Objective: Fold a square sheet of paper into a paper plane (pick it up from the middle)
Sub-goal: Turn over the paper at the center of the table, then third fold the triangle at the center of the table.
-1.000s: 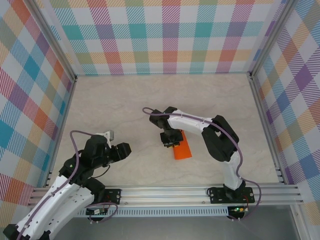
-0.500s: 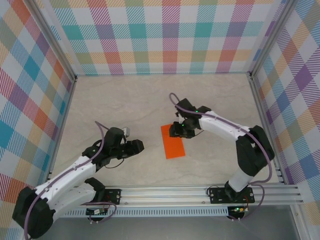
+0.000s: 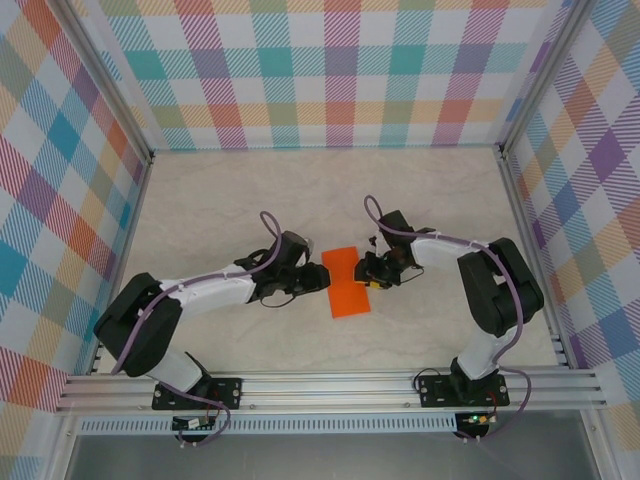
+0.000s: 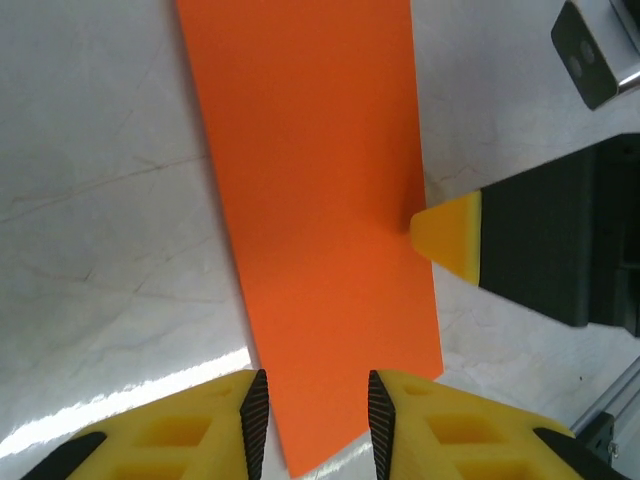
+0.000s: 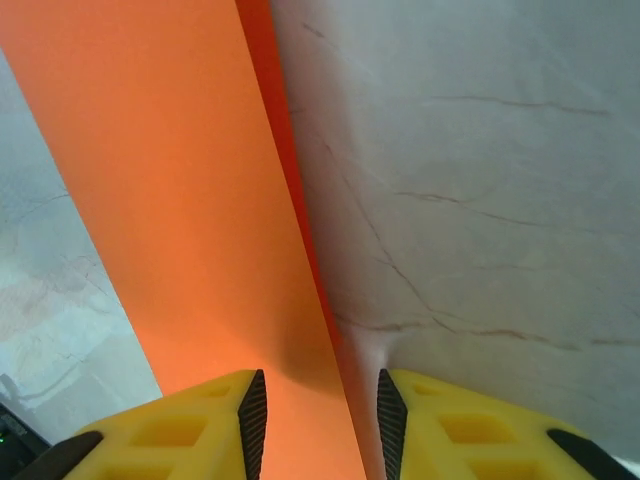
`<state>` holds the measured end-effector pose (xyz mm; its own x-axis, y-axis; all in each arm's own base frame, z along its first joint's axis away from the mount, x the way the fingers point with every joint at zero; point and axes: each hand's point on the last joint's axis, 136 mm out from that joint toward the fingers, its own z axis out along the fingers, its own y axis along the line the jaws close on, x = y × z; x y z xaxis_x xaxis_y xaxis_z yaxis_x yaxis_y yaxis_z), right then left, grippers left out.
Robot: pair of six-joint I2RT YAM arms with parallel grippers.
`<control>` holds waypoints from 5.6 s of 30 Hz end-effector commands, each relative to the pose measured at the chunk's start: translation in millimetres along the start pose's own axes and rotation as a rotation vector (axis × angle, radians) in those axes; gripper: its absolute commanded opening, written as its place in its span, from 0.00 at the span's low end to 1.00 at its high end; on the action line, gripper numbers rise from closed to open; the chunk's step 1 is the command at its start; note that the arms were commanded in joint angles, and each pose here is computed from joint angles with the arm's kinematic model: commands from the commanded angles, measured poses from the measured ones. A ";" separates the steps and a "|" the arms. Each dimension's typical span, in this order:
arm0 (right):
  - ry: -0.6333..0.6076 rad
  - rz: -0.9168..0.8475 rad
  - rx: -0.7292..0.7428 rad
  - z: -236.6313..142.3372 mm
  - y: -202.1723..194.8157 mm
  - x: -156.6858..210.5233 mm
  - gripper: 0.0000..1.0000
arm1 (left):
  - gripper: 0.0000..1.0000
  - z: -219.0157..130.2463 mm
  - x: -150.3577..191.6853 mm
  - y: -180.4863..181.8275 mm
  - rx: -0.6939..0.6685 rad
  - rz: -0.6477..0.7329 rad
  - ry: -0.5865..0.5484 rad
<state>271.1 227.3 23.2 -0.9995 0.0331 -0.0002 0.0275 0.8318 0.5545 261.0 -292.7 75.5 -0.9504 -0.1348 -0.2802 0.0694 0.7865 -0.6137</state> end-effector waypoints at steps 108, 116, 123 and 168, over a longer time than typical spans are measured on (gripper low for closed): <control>0.086 -0.097 -0.036 18.9 18.6 -39.0 0.12 | 0.03 11.8 67.2 -41.5 -0.014 0.679 0.111; 0.105 -0.115 0.059 31.8 2.8 -36.7 0.12 | 0.04 15.4 58.3 -32.3 -0.008 0.639 0.130; 0.108 -0.120 0.081 33.1 -1.1 -36.9 0.12 | 0.06 17.9 46.8 -15.6 -0.044 0.586 0.139; 0.133 -0.114 0.101 39.2 -5.3 -34.6 0.13 | 0.09 39.7 28.5 15.0 -0.181 0.570 0.163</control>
<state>316.2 254.5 14.5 -0.9929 -0.1188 0.0023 -0.0985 0.8343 0.5424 239.8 -305.6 24.7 -0.8218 0.4153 -0.3900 0.5323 0.8037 -0.2659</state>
